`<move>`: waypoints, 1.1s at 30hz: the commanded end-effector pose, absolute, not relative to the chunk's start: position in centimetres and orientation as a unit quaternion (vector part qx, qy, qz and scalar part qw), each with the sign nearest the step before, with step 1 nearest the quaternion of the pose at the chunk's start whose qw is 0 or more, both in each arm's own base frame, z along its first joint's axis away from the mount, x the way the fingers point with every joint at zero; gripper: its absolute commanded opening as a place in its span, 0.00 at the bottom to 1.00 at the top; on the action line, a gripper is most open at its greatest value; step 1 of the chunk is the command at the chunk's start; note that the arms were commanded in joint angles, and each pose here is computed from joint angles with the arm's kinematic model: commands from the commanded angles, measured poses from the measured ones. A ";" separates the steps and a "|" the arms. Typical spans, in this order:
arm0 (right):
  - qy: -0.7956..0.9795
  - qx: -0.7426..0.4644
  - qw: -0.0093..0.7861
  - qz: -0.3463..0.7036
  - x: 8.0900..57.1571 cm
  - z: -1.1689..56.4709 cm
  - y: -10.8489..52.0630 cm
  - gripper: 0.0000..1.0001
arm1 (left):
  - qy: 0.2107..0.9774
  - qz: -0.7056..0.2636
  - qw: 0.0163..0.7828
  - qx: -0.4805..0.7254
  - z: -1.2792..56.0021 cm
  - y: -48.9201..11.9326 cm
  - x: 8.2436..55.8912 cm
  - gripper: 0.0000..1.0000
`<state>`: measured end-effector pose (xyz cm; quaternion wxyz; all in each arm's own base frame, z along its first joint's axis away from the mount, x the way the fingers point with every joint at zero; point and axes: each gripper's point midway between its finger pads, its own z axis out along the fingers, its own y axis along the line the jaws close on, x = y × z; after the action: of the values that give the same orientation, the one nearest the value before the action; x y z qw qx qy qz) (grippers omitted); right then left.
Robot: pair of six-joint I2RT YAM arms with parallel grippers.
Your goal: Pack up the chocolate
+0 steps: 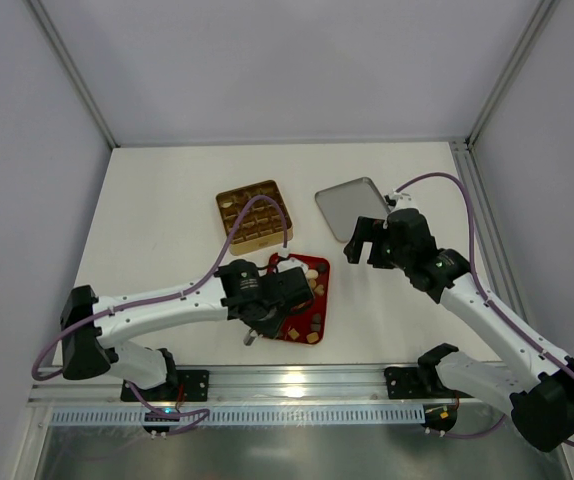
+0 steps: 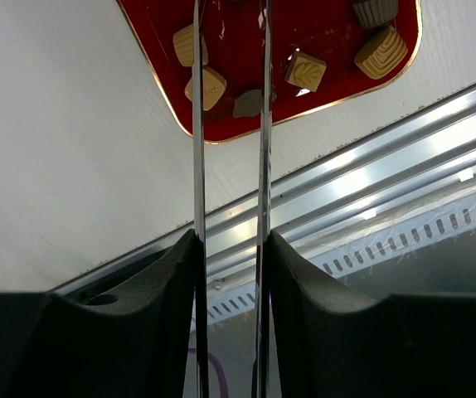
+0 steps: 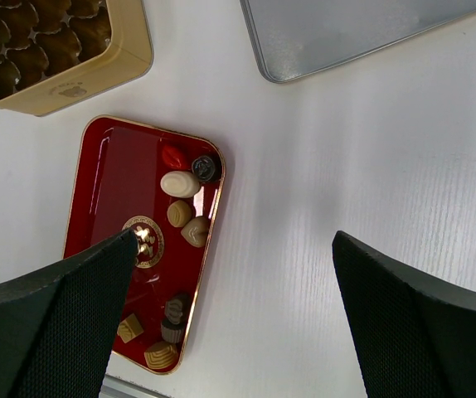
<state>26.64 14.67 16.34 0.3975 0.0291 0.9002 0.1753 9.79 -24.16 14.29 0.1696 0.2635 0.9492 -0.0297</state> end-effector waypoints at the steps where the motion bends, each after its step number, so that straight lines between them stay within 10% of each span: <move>1: 0.889 0.036 0.418 0.183 26.9 17.3 14.6 1.00 | 0.949 -0.023 0.181 0.257 14.2 -24.2 10.0 0.37; 33: 0.889 0.037 0.417 0.184 27.0 17.2 14.7 1.00 | 0.943 -0.021 0.209 0.259 15.6 -24.0 10.8 0.27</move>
<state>26.43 14.59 16.11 0.3959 0.0327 0.9006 0.1764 10.22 -23.89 14.13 0.1821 0.2654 0.9467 -0.0125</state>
